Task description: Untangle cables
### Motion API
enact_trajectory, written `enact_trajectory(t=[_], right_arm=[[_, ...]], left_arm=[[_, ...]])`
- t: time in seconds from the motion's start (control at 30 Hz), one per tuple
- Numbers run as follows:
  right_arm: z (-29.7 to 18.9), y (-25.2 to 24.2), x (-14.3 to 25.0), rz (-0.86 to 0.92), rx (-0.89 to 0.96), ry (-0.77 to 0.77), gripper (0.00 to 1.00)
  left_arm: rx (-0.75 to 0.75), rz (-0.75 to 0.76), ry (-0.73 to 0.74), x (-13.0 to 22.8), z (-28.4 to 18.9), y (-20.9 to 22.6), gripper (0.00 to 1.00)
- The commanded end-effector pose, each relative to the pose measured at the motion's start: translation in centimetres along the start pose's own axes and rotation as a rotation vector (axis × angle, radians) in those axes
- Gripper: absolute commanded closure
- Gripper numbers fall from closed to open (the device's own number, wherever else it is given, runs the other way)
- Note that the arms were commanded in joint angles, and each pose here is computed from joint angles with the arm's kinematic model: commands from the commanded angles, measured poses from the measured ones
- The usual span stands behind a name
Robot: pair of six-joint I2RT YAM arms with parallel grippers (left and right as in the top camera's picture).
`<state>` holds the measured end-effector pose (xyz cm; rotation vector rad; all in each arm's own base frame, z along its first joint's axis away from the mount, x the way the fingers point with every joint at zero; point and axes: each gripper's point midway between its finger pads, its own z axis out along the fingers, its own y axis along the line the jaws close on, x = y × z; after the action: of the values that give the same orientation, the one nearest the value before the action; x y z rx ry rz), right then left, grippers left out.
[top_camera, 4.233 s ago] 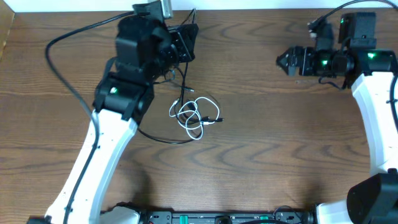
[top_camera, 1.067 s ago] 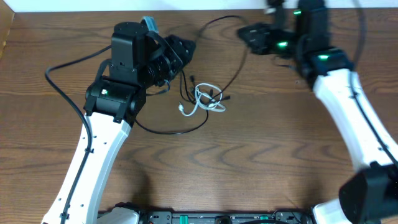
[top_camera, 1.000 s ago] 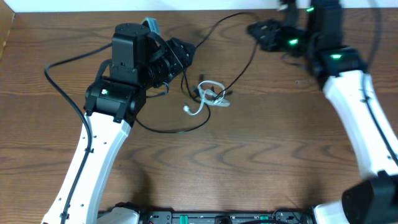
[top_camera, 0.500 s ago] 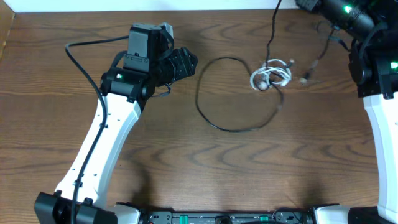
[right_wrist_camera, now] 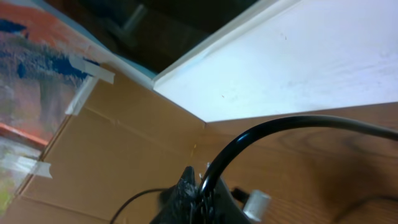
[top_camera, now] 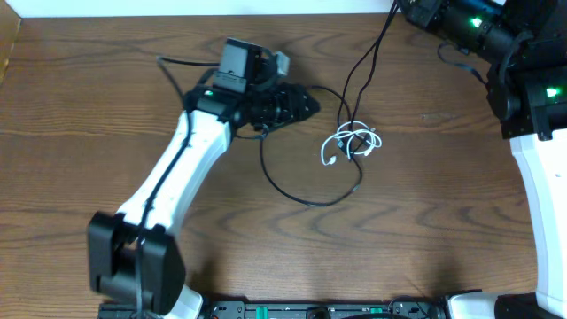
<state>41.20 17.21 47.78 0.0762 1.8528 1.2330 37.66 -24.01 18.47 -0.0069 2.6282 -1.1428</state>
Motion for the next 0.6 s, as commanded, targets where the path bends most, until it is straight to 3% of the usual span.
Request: enact_trajectory(t=[0.0,0.3,0.57], right_arm=[[-0.3,1.0,0.3,-0.061,-0.025,0.02,0.99],[-0.3,0.4,1.1,-0.111,-0.006,0.05,0.99],[-0.4,0.0,1.4,-0.159,0.007,0.065,0.99]], left_arm=[[0.175,0.072,0.132,1.8,2.5,-2.3,0.37],[0.327,-0.059,0.279,3.5,4.8,-3.6,0.37],[0.216,-0.169,0.302,5.0,6.9,-3.3,0.37]])
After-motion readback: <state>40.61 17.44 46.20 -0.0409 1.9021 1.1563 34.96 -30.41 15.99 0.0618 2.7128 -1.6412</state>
